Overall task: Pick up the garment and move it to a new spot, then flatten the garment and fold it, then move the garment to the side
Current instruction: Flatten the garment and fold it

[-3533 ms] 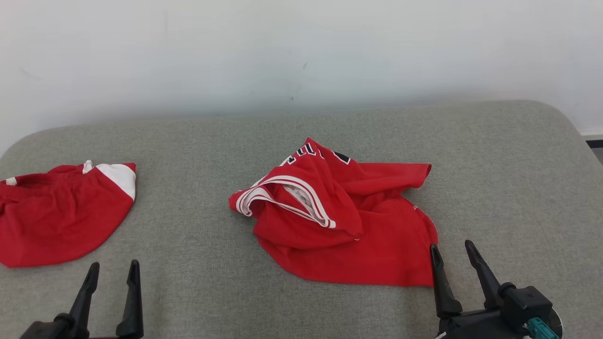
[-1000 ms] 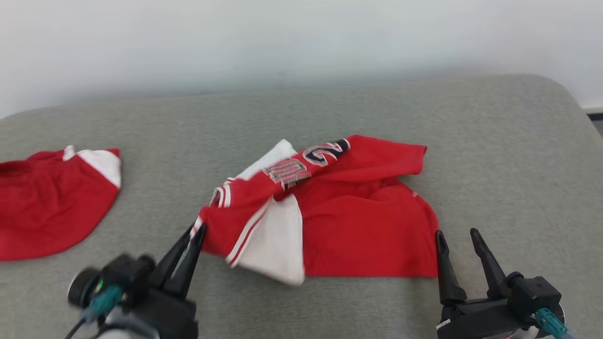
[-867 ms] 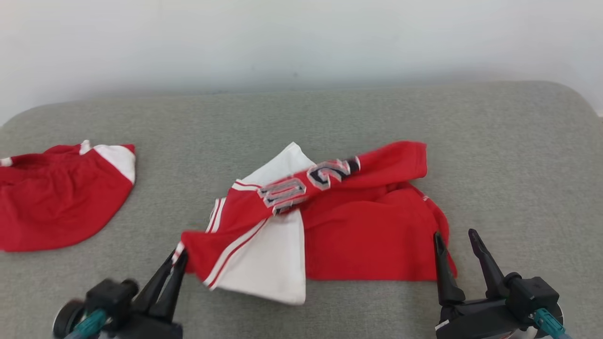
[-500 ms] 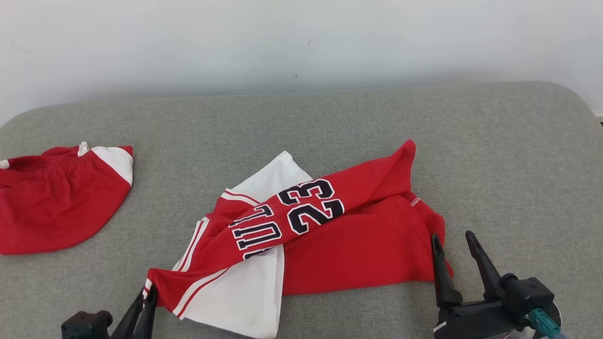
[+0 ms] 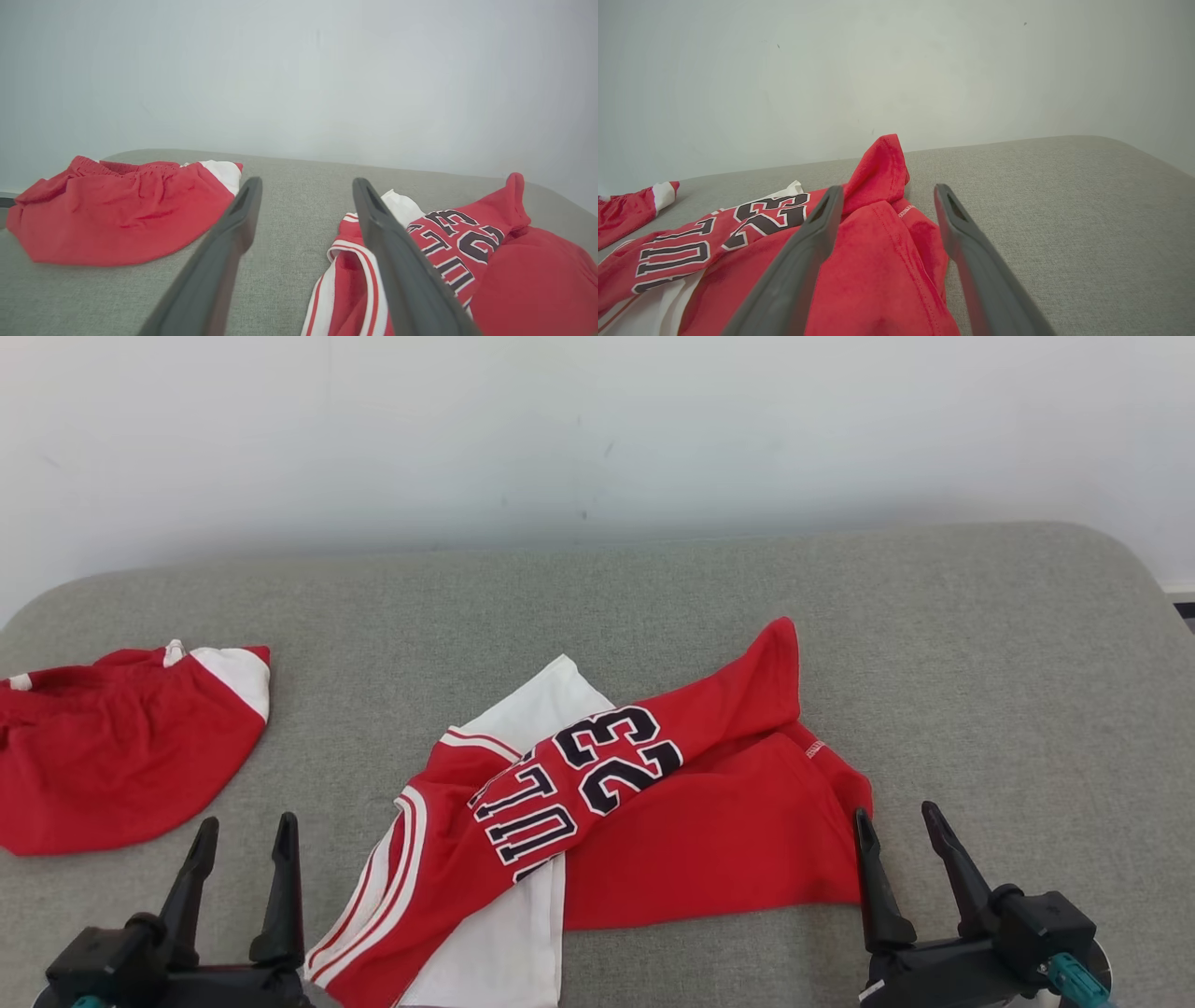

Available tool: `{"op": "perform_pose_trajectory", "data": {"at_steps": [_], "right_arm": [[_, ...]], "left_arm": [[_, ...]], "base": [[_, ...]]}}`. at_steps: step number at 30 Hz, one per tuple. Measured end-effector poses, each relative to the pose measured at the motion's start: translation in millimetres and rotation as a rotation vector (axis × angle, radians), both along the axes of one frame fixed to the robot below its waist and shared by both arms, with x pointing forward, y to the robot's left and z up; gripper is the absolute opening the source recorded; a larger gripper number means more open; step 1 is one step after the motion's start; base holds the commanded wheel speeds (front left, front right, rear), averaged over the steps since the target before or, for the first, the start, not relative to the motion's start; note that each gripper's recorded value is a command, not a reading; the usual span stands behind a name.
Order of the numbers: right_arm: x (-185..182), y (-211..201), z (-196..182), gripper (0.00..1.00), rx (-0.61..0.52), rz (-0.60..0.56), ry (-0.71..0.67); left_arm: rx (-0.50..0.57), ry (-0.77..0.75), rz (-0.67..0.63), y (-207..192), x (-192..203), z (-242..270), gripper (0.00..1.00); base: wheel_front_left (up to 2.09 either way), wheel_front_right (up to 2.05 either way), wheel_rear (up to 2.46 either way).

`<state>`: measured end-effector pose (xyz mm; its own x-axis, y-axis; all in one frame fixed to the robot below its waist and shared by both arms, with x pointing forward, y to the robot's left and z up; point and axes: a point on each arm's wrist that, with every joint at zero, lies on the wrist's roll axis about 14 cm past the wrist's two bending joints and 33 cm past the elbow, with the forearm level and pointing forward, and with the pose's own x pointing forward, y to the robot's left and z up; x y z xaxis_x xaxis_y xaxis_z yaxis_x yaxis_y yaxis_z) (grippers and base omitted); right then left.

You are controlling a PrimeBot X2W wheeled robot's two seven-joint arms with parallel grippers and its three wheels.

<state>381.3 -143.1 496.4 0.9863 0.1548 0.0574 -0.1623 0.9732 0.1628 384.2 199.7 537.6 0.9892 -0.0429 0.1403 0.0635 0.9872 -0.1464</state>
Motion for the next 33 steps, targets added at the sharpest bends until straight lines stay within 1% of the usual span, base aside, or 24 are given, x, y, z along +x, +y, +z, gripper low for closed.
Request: {"op": "perform_pose_trajectory", "data": {"at_steps": [10, 15, 22, 29, 33], "right_arm": [[-3.7, -0.9, 1.3, 1.00, 0.000, -0.003, -0.004], [-5.6, -2.5, 1.0, 1.00, 0.001, -0.008, -0.002], [-6.1, -4.7, -0.5, 1.00, 0.004, -0.014, 0.002], [-8.0, -15.6, -4.1, 1.00, 0.007, -0.048, 0.014], [-8.6, -23.8, -6.1, 1.00, 0.006, -0.072, 0.020]], "left_arm": [[0.005, -0.025, 0.023, 0.2, -9.0, 0.5, 1.00], [0.023, 0.009, -0.078, -30.1, -16.5, -14.2, 1.00], [0.041, 0.100, -0.245, -80.3, -25.4, -46.7, 1.00], [0.067, 0.258, -0.421, -130.9, -39.9, -97.5, 1.00], [0.089, 0.335, -0.480, -144.7, -45.4, -121.7, 1.00]], "base": [[0.00, 0.00, 0.00], [0.00, 0.00, 0.00], [0.00, 0.00, 0.00], [0.00, 0.00, 0.00], [0.00, 0.00, 0.00]]}}
